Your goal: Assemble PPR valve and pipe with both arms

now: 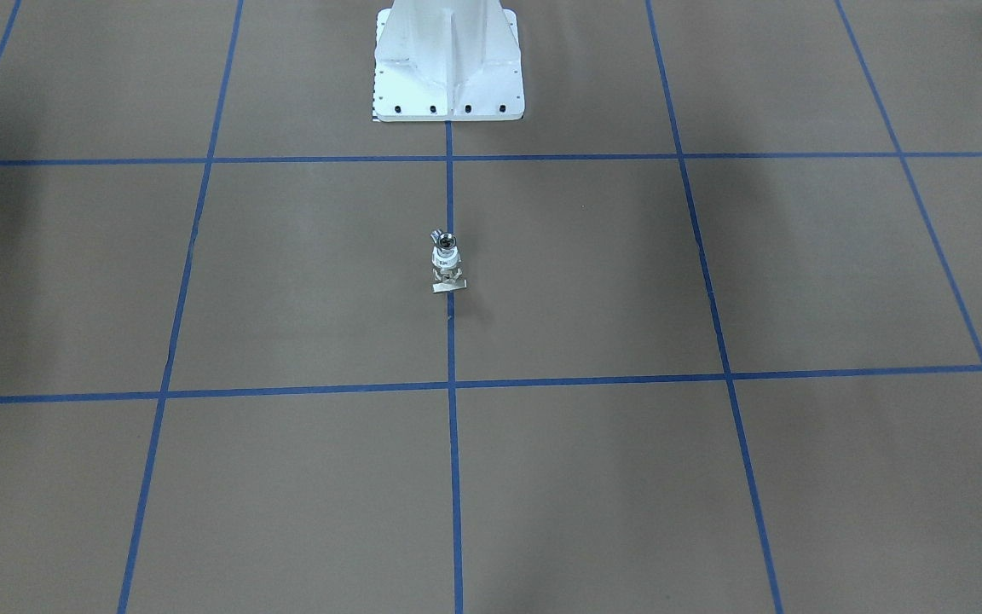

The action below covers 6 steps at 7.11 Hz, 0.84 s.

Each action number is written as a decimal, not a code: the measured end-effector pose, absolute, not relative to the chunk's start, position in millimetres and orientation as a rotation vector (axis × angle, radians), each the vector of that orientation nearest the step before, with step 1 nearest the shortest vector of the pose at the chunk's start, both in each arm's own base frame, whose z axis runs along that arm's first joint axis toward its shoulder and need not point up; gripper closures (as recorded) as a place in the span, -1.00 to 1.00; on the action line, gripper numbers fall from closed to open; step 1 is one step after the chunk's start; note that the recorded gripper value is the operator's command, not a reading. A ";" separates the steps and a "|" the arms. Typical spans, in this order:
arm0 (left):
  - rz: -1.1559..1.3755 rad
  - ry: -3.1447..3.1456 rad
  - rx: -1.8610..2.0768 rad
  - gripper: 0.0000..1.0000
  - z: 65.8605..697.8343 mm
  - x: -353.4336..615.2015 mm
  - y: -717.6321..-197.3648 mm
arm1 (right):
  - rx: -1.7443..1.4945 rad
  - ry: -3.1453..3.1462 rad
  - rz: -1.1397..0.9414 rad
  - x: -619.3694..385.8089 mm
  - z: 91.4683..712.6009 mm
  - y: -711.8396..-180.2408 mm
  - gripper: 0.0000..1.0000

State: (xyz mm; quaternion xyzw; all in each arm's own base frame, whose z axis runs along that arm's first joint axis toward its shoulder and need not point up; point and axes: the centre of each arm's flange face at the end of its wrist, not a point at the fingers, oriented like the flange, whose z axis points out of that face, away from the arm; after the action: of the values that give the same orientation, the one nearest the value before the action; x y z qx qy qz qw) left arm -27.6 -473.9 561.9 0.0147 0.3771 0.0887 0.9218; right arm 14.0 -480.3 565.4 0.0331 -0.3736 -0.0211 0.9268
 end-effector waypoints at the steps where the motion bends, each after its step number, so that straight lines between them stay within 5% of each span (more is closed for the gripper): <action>1: 0.185 0.774 0.037 -0.99 559.0 -27.6 -473.9 | 0.068 -0.766 -0.045 13.8 565.2 -480.3 -1.00; 6: 0.207 0.772 0.090 -0.99 533.8 -27.7 -472.0 | 0.073 -0.766 -0.048 12.7 562.6 -482.8 -1.00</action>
State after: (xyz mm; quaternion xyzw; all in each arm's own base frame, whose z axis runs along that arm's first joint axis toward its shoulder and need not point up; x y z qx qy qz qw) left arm -27.7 -472.0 533.8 0.0439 0.3757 0.1008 0.9202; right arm 12.7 -482.8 562.6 0.0355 -0.3738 -0.0235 0.9265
